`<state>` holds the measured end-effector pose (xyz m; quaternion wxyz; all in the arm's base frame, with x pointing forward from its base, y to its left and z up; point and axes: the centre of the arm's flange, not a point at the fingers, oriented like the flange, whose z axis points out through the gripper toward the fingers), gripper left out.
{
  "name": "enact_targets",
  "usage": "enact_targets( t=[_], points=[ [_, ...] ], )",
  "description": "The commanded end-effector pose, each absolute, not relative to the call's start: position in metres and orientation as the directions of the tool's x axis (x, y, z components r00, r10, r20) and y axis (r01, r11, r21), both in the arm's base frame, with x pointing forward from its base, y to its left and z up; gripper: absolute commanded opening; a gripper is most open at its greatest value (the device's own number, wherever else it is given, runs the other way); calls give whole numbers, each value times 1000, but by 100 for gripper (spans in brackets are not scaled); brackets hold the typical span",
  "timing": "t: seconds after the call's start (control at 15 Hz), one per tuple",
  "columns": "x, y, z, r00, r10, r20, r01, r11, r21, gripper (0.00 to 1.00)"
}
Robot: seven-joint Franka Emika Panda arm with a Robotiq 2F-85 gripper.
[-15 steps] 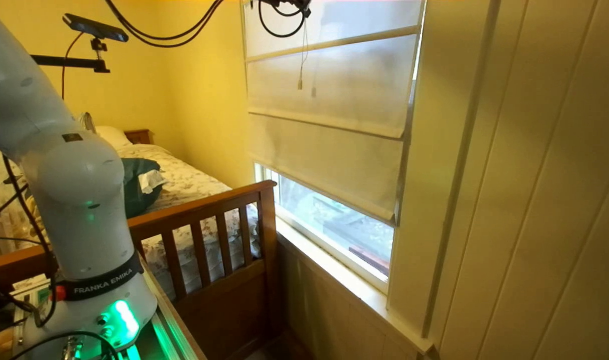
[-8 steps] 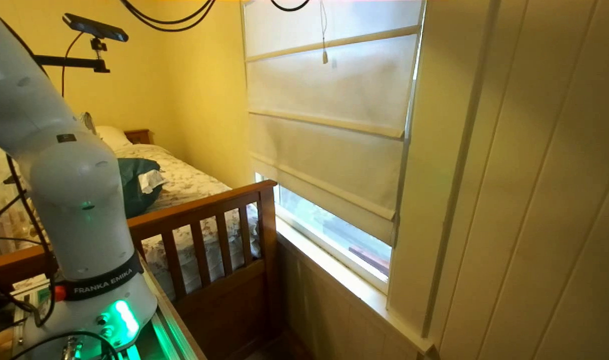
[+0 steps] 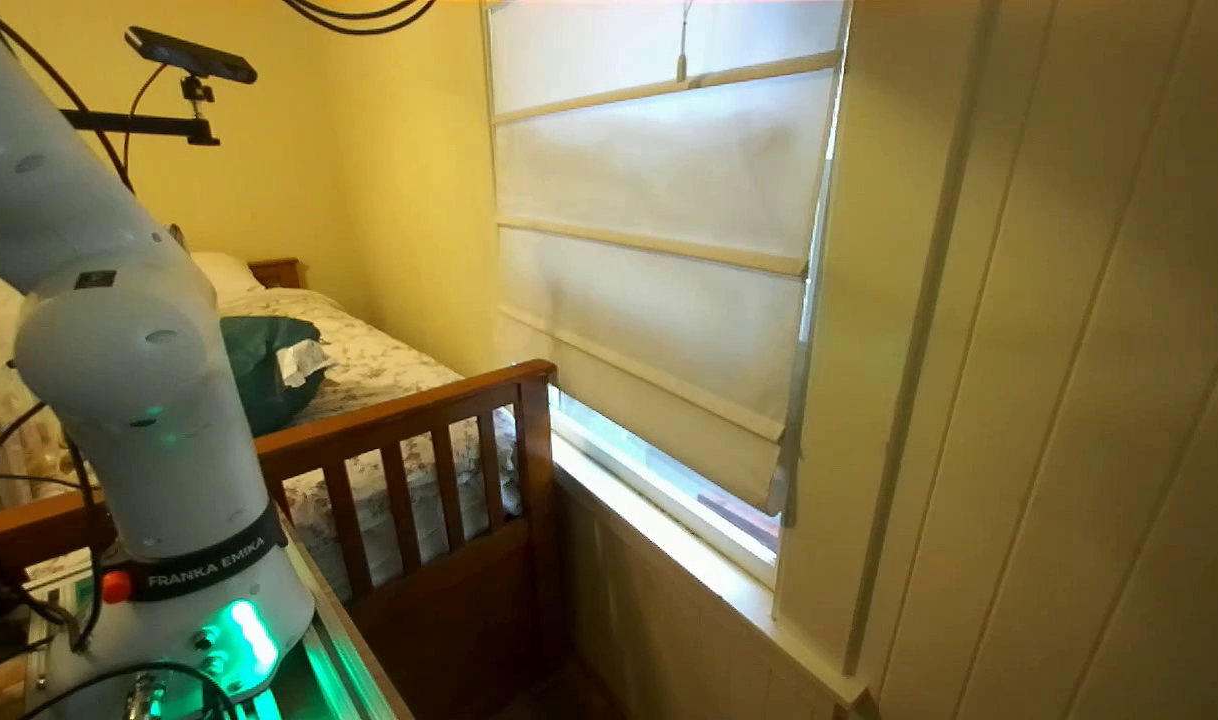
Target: Close the blinds completely
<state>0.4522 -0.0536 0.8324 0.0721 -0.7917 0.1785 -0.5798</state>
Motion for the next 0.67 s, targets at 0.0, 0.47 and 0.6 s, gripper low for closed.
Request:
enact_targets(
  t=[0.0, 0.47, 0.6],
  points=[
    [452, -57, 849, 237, -376, 896, -328, -899, -290, 28],
    [454, -62, 830, 332, -376, 865, -493, -851, -181, 74],
    [455, -59, 814, 416, -375, 828, -523, -844, -119, 87]
  ],
)
